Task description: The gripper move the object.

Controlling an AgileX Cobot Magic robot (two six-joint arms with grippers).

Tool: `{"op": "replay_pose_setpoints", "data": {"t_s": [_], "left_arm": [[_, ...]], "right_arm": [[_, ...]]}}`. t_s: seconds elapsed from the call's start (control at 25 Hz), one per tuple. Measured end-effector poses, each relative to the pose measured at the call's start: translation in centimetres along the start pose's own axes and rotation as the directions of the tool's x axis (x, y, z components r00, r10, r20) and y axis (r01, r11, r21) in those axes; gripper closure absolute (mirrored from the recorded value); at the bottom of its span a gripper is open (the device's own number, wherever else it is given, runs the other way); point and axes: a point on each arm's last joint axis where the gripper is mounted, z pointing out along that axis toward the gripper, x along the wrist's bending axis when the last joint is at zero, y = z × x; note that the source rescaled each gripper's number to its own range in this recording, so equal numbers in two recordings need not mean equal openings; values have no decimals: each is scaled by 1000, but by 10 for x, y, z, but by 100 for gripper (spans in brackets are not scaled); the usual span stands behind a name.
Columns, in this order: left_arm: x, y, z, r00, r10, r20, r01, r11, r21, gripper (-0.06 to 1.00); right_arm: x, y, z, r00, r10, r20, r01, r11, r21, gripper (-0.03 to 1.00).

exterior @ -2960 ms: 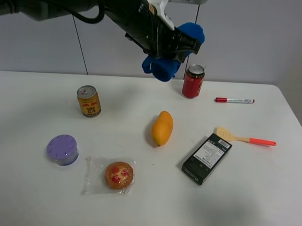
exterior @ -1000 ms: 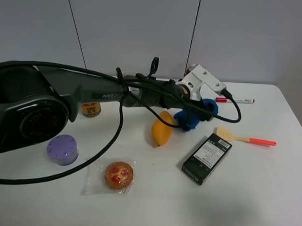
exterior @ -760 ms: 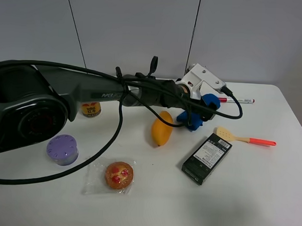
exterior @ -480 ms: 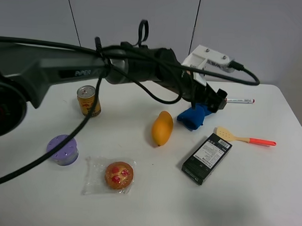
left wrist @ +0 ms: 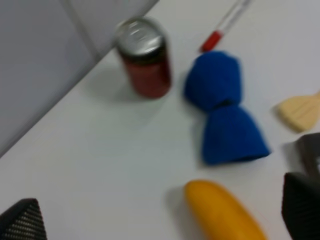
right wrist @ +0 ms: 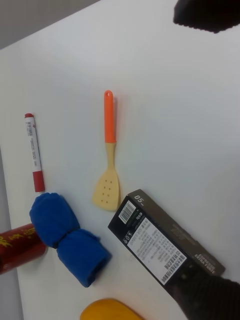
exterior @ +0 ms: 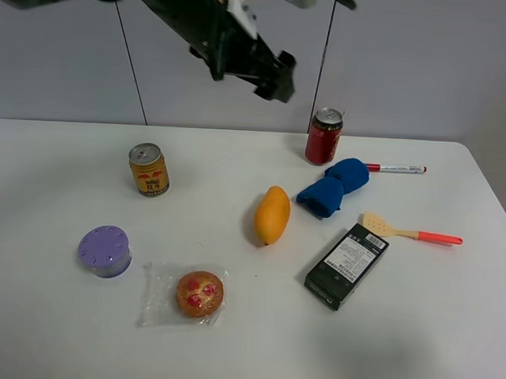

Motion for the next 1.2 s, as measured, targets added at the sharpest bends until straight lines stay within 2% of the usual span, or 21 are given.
{"op": "replay_pose_setpoints", "data": {"t_s": [0.12, 0.28, 0.4, 0.48, 0.64, 0.8, 1.0, 1.2], "left_arm": [[52, -9, -32, 989, -64, -136, 73, 996, 58, 1], [106, -21, -90, 947, -159, -279, 177, 983, 43, 1], [133, -35, -136, 902, -231, -364, 247, 969, -1, -4], [138, -49, -168, 874, -260, -411, 276, 961, -22, -5], [125, -86, -219, 828, -305, -471, 308, 949, -72, -5], [100, -136, -261, 767, -354, -535, 347, 930, -118, -5], [45, -184, -306, 726, -393, -565, 306, 919, -248, -5], [-7, -228, -331, 705, -458, -541, 254, 876, -410, -5]], "right_arm": [[0, 0, 0, 1000, 0, 0, 0, 1000, 0, -3], [0, 0, 0, 1000, 0, 0, 0, 1000, 0, -3], [0, 0, 0, 1000, 0, 0, 0, 1000, 0, -3], [0, 0, 0, 1000, 0, 0, 0, 1000, 0, -3], [0, 0, 0, 1000, 0, 0, 0, 1000, 0, -3], [0, 0, 0, 1000, 0, 0, 0, 1000, 0, -3], [0, 0, 0, 1000, 0, 0, 0, 1000, 0, -3], [0, 0, 0, 1000, 0, 0, 0, 1000, 0, -3]]}}
